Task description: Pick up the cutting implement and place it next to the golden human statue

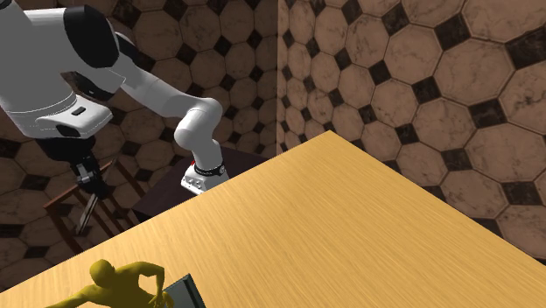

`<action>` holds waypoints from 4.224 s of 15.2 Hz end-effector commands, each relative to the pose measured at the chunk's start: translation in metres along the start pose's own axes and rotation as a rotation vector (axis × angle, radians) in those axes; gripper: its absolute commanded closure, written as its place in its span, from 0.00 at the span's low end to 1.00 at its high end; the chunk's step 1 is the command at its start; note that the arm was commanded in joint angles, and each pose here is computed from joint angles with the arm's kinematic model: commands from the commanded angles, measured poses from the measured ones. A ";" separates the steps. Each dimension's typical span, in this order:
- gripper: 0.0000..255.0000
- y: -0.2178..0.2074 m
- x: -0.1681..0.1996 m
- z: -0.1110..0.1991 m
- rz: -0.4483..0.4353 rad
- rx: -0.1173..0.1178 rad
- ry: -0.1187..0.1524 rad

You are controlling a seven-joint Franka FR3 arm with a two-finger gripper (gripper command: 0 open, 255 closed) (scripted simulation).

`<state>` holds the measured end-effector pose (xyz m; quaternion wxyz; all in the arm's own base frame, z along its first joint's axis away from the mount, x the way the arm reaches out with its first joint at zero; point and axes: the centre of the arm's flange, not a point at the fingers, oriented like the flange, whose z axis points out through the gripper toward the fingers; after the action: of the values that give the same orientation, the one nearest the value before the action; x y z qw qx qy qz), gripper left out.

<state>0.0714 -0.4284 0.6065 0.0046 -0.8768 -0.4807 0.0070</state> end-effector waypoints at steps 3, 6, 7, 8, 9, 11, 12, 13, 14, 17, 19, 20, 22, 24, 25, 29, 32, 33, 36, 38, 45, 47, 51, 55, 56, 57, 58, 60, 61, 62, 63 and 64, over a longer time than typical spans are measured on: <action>1.00 0.000 0.001 0.022 0.000 0.000 0.000; 1.00 0.000 0.001 0.038 0.000 0.000 0.000; 1.00 0.000 0.001 0.043 0.000 0.000 0.000; 1.00 0.000 0.001 0.048 0.000 0.000 0.000; 1.00 0.000 0.001 0.053 0.000 0.000 0.000; 1.00 0.000 0.001 0.064 0.000 0.000 0.000; 1.00 0.000 0.001 0.069 0.000 0.000 0.000; 1.00 0.000 0.001 0.074 0.000 0.000 0.000; 1.00 0.000 0.001 0.080 0.000 0.000 0.000; 1.00 0.001 0.001 0.096 0.000 0.000 0.000; 1.00 0.001 0.001 0.106 0.000 0.000 0.000; 1.00 0.001 0.001 0.111 0.000 0.000 0.000; 1.00 0.001 0.001 0.122 0.000 0.000 0.000; 1.00 0.001 0.001 0.133 0.000 0.000 0.000; 1.00 0.001 0.001 0.138 0.000 0.000 0.000; 1.00 0.002 0.002 0.159 0.000 0.000 0.000; 1.00 0.002 0.002 0.175 0.000 0.000 0.000; 1.00 0.002 0.002 0.180 0.000 0.000 0.000; 1.00 0.002 0.002 0.196 0.000 0.000 0.000; 1.00 0.002 0.002 0.206 0.000 0.000 0.000; 1.00 0.003 0.002 0.243 0.000 0.000 0.000; 1.00 0.003 0.002 0.254 0.000 0.000 0.000; 1.00 0.003 0.002 0.263 0.000 0.000 0.000; 1.00 0.003 0.002 0.263 0.000 0.000 0.000; 1.00 0.003 0.002 0.263 0.000 0.000 0.000; 0.00 0.003 0.002 0.263 0.000 0.000 0.000; 0.00 0.003 0.002 0.263 0.000 0.000 0.000; 0.00 0.003 0.002 0.263 0.000 0.000 0.000; 0.00 0.003 0.002 0.263 0.000 0.000 0.000; 0.00 0.003 0.002 0.263 0.000 0.000 0.000; 0.00 0.003 0.002 0.249 0.000 0.000 0.000; 0.00 0.003 0.002 0.236 0.000 0.000 0.000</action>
<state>0.0722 -0.4272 0.3595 0.0042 -0.8768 -0.4807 0.0074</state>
